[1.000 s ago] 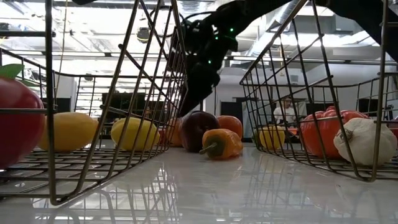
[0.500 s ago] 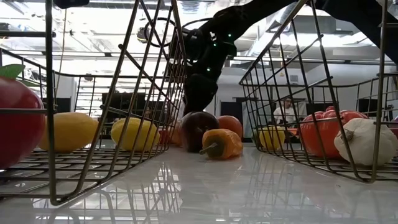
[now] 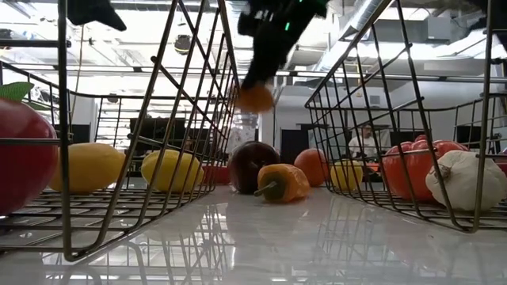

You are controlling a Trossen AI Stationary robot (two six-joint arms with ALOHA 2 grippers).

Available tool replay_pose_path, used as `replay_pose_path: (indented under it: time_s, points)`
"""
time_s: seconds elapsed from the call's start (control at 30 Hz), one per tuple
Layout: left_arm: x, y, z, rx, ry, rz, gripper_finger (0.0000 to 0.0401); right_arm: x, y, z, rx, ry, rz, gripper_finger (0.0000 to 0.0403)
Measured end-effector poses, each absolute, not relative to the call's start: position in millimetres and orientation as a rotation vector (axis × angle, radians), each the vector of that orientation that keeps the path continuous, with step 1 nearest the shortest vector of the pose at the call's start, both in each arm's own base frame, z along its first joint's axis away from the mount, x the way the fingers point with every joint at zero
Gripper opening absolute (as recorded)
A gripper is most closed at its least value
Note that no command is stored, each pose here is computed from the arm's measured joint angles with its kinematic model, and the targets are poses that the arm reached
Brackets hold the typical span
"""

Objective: Sort produce into baskets
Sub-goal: Put the potato into the right brown wire basket

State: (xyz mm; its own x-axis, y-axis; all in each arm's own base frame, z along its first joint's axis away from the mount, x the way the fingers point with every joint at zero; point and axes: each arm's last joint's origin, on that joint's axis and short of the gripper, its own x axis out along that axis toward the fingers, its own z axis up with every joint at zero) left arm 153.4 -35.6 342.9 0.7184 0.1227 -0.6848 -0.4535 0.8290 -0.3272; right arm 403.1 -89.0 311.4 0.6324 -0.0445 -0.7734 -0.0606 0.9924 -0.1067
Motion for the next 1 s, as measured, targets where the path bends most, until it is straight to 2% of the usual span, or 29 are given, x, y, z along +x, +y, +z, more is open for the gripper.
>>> replay_pose_path:
  time_s: [0.33,0.57,0.77,0.9,1.0]
  points:
    - [178,-26,321,-0.407,0.633,0.382,0.0311,368,-42,377,0.055,0.708,0.009,0.0266]
    - [194,-19,326,-0.378,0.589,0.279,0.0311,364,-11,390,0.270,0.656,0.060,0.0273]
    - [190,-17,332,-0.347,0.588,0.253,0.0311,347,13,372,0.355,0.923,0.031,0.0275]
    - [187,-18,332,-0.350,0.614,0.201,0.0311,327,23,359,0.390,1.164,-0.100,0.0276]
    - [189,-16,328,-0.356,0.653,0.206,0.0311,319,28,344,0.426,1.270,-0.207,0.0276]
